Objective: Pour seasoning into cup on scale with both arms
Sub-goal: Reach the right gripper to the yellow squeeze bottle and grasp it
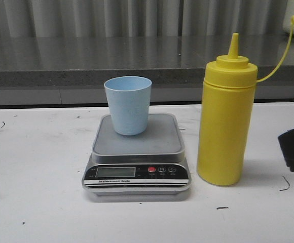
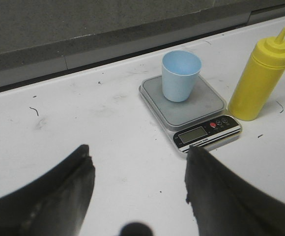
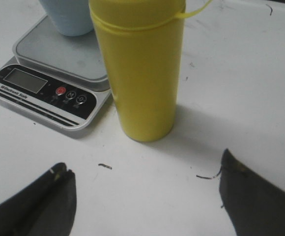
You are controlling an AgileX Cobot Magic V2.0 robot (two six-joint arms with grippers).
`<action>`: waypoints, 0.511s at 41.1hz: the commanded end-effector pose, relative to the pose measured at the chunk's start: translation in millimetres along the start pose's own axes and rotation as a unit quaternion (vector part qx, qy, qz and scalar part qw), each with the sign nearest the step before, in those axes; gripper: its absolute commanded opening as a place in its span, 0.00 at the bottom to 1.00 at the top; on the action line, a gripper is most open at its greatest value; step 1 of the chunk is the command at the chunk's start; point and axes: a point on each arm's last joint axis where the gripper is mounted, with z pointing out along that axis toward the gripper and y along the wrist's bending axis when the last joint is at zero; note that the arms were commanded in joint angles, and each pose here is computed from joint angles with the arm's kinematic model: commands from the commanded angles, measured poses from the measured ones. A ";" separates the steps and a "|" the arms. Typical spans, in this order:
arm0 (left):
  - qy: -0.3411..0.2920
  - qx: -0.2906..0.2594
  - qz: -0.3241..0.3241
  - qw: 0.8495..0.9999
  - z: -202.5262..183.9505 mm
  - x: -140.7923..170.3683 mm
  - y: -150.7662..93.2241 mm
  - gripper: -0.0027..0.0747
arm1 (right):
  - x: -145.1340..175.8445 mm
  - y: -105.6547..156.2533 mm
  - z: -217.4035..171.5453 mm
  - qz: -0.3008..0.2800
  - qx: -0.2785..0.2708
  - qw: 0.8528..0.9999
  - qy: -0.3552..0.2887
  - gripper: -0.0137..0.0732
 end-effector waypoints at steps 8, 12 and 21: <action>-0.043 0.006 -0.005 0.999 -3.2 -12.5 -1.0 0.56 | -14.1 4.2 23.2 -0.041 0.013 0.991 -0.126 0.86; -0.043 0.006 -0.005 0.999 -3.2 -12.5 -1.0 0.56 | -14.9 2.8 32.6 -0.041 0.023 0.989 -0.143 0.86; -0.043 0.006 -0.005 0.999 -3.2 -12.5 -1.0 0.56 | -10.9 3.8 53.3 -0.031 0.019 0.986 -0.165 0.86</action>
